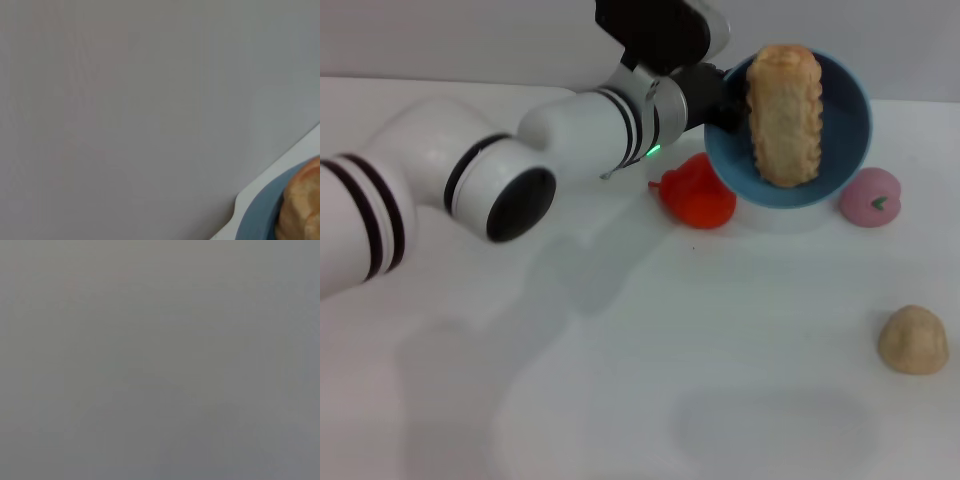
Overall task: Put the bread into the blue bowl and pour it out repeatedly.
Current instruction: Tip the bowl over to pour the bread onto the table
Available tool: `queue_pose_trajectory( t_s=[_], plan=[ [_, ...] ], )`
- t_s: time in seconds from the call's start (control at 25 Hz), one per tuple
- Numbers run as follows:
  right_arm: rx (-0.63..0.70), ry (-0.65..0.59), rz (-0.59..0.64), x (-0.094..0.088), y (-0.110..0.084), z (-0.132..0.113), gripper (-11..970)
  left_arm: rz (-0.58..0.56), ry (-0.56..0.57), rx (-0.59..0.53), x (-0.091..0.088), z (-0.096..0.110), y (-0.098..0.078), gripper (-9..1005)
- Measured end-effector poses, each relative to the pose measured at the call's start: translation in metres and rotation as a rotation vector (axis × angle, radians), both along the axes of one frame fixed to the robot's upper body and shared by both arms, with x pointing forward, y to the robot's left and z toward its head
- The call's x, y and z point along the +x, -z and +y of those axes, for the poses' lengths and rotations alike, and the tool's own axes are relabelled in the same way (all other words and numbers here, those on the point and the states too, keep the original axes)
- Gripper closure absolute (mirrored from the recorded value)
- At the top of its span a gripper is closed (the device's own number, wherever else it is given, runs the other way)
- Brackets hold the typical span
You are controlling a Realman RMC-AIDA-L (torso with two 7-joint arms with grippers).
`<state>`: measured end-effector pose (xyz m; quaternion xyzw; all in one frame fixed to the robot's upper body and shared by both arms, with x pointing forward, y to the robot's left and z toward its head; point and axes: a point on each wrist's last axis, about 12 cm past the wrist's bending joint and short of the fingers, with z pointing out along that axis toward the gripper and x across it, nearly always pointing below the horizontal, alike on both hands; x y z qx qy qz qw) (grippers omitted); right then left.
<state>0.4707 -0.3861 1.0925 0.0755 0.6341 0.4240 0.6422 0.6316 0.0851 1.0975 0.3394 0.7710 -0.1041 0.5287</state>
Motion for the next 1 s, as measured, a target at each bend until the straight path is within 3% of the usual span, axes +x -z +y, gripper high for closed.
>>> queue_pose_trajectory(
  t_s=[0.16, 1.0],
  plan=[
    [0.000, 0.000, -0.001, 0.000, 0.000, 0.000, 395, -0.076, 0.038, -0.022, -0.010, 0.002, 0.008, 997],
    [0.005, -0.004, -0.008, 0.003, -0.001, 0.002, 394, -0.206, 0.056, -0.040, -0.040, 0.038, 0.043, 997]
  ],
)
